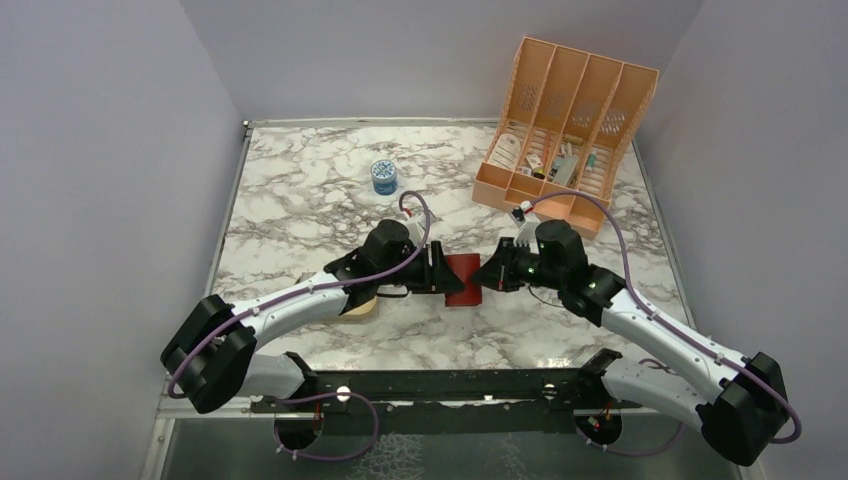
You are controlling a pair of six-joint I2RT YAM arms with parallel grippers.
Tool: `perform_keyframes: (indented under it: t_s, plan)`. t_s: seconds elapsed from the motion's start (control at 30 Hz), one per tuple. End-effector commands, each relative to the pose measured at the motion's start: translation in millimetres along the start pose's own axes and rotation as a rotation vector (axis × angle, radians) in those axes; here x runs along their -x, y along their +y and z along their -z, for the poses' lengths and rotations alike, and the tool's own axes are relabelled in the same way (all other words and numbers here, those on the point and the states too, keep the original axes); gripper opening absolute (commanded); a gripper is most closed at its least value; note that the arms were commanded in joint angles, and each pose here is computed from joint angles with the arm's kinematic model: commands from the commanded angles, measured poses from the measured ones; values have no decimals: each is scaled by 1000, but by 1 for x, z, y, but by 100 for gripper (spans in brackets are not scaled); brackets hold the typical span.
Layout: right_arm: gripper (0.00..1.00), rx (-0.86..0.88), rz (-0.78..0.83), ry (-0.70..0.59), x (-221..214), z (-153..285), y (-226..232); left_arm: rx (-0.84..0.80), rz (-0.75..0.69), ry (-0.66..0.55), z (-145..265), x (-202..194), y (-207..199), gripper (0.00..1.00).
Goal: Put the credit cards into the card holder
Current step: Open the card holder at the center of the board.
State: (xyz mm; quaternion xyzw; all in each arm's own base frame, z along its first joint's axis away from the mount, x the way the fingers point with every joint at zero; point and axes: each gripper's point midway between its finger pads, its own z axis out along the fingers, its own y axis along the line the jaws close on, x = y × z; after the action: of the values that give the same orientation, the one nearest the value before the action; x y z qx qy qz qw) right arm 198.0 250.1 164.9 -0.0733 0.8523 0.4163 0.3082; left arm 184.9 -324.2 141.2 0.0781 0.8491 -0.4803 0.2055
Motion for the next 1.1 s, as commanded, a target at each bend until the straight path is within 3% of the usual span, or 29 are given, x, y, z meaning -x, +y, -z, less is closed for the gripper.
perform_keyframes:
  t_s: [0.0, 0.13, 0.17, 0.4, 0.53, 0.83, 1.07]
  plan:
    - [1, 88, 8, -13, 2, 4, 18, -26, -52, -46, -2, 16, -15, 36]
    - [1, 1, 34, -37, 6, 7, 3, 36, -62, -45, -1, 16, -4, 1]
    - [1, -25, 39, -44, 7, 8, -1, 52, -65, -42, -1, 16, -1, 0]
    - [1, -220, 59, -101, 13, 20, -35, 101, -67, -17, -2, 8, 13, 0]
    - [2, -156, 77, -58, 4, 16, -28, 94, -66, -8, -2, 5, 13, 0]
    - [45, -27, -13, -6, -1, -3, -3, 26, -46, 3, -5, 0, 5, 0]
    - [53, -66, -26, 31, -6, -20, -11, -17, -44, 15, -4, -3, -3, 0]
